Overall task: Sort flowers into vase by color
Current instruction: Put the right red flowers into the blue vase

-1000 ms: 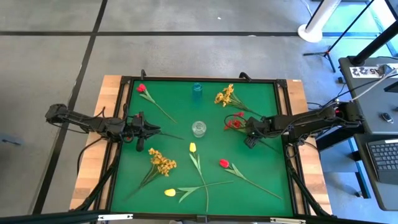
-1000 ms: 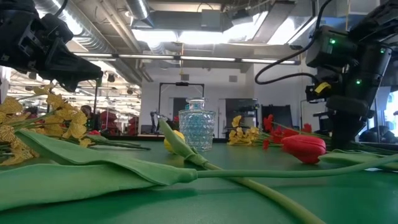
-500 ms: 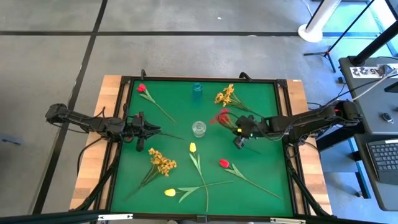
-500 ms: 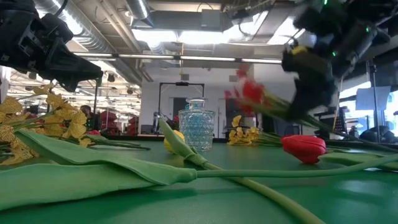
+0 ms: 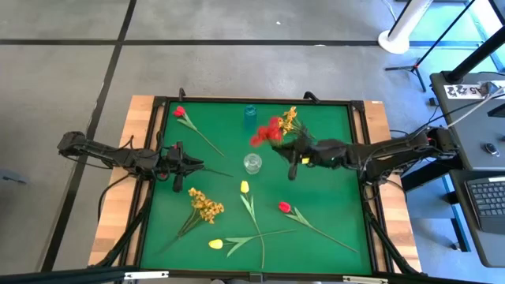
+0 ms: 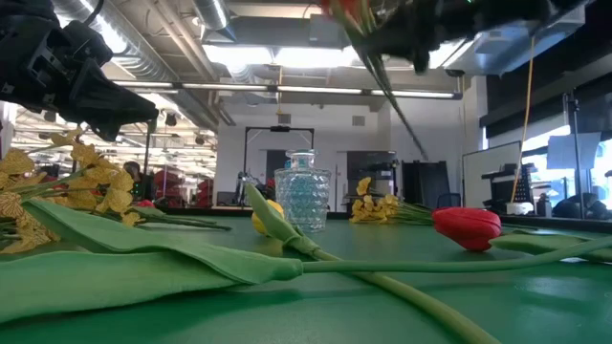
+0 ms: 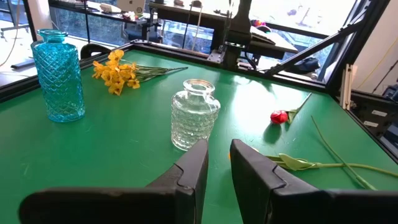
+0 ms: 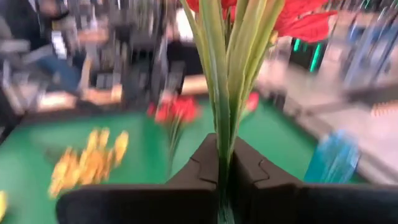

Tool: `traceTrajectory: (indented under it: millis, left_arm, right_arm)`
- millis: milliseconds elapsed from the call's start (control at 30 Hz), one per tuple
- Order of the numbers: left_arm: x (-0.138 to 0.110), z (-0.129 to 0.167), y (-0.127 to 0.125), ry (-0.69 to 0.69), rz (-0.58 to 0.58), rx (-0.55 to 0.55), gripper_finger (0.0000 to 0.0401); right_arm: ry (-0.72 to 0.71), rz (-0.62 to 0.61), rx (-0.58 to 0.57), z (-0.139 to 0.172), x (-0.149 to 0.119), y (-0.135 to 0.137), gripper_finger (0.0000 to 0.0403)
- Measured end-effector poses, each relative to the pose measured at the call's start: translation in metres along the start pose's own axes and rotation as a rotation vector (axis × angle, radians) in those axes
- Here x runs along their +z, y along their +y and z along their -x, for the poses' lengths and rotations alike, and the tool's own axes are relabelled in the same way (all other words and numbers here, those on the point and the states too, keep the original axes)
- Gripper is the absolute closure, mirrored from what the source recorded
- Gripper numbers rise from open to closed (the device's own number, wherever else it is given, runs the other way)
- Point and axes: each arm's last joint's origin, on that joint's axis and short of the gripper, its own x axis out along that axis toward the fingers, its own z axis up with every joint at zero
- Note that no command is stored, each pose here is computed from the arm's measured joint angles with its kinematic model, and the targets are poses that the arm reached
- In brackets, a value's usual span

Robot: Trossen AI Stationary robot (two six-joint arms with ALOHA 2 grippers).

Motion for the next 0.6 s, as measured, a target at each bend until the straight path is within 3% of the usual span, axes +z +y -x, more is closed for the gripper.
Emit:
traceTrajectory:
  millis: [100, 333, 433, 600]
  left_arm:
    - [0.000, 0.000, 0.000, 0.000, 0.000, 0.000, 0.0335]
    - [0.000, 0.000, 0.000, 0.000, 0.000, 0.000, 0.0335]
    - [0.000, 0.000, 0.000, 0.000, 0.000, 0.000, 0.0335]
    - [0.000, 0.000, 0.000, 0.000, 0.000, 0.000, 0.0335]
  right_arm:
    - [-0.125, -0.009, 0.018, -0.004, 0.015, -0.014, 0.0397]
    - [-0.394, -0.068, 0.184, -0.010, 0.038, -0.050, 0.0389]
    - [-0.439, -0.091, 0.166, -0.015, 0.038, -0.068, 0.0396]
    - [-0.409, -0.106, 0.075, -0.039, 0.014, -0.099, 0.0394]
